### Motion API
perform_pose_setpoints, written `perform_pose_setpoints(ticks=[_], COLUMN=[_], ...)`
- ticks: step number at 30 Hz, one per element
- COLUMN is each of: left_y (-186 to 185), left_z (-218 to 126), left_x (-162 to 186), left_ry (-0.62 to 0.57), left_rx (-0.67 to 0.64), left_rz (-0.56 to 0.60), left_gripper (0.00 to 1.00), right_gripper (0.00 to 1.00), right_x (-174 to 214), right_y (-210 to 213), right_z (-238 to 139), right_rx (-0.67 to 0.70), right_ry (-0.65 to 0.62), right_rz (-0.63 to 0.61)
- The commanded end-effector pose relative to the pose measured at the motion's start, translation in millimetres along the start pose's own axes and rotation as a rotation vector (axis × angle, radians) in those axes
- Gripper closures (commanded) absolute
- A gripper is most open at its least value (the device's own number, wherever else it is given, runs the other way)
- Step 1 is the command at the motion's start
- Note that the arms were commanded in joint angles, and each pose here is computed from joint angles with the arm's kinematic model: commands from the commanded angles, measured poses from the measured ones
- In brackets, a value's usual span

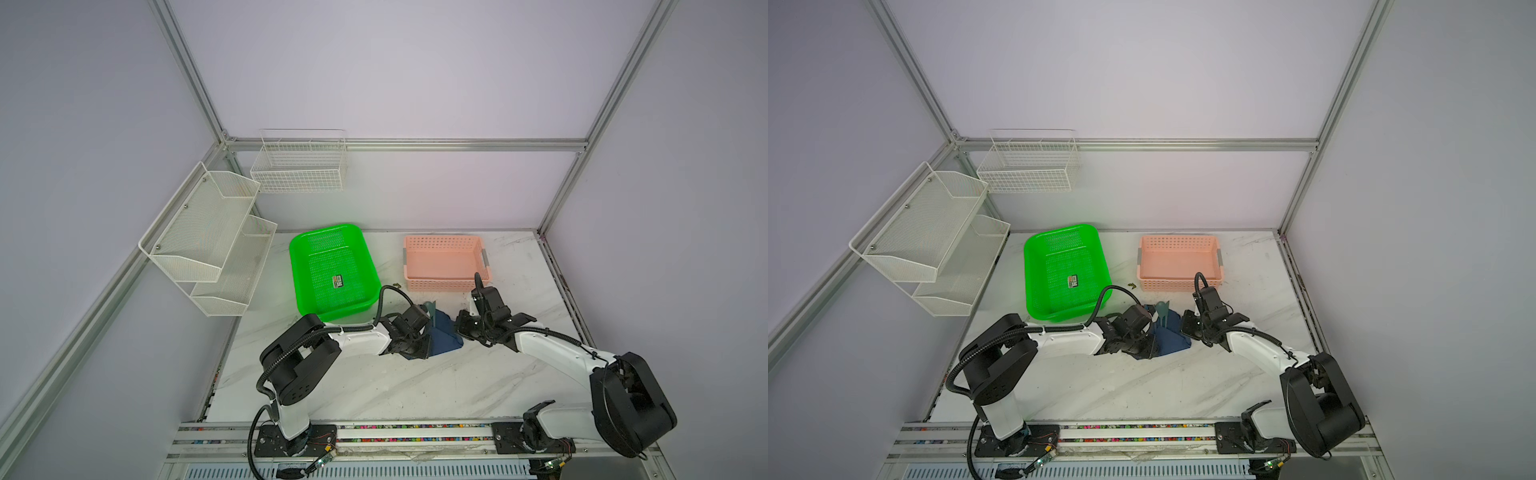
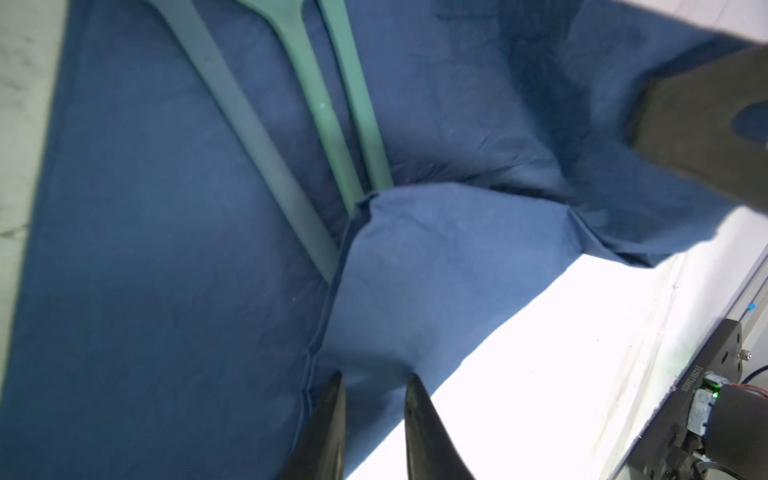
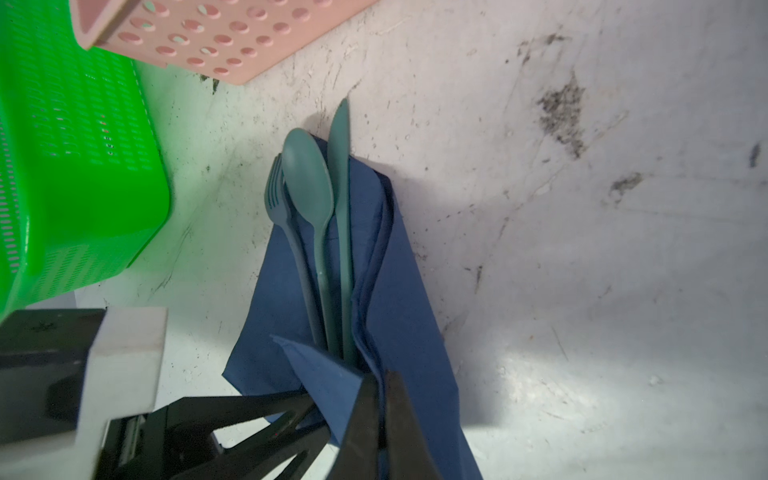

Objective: Place the utensils on the paper napkin and roll it up

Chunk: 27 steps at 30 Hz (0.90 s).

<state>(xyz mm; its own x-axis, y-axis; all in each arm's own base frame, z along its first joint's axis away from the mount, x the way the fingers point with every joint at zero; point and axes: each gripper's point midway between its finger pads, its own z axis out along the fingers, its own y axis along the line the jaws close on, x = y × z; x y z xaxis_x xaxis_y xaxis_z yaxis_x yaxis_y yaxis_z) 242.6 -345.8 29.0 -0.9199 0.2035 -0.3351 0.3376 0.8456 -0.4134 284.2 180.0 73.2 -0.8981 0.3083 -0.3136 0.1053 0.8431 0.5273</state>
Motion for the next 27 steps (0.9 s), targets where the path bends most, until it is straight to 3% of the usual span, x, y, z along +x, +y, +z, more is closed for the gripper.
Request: perform_pose_setpoints(ticks=[1,16,27], left_y=[35.7,21.0,-17.7], left_z=[0.1,-27.6,-59.6], left_x=[29.9,2.3,-31.9], left_ry=[0.112,0.06,-0.012], left_rx=[-0.138,-0.163,-0.087], left_rz=[-0.012,0.012,0.05], left_gripper=[0.71,0.68,0.69], right_gripper=[0.92,0.93,0.93], right_x=[-2.2,0.7,10.1], right_y=[-2.3,-23.1,-37.6], right_z=[1.0,6.0,16.9], right_rx=[0.024,0.107,0.142], right_ry=[-0.01,-0.025,-0.001], right_rz=[0.012,0.022,0.03])
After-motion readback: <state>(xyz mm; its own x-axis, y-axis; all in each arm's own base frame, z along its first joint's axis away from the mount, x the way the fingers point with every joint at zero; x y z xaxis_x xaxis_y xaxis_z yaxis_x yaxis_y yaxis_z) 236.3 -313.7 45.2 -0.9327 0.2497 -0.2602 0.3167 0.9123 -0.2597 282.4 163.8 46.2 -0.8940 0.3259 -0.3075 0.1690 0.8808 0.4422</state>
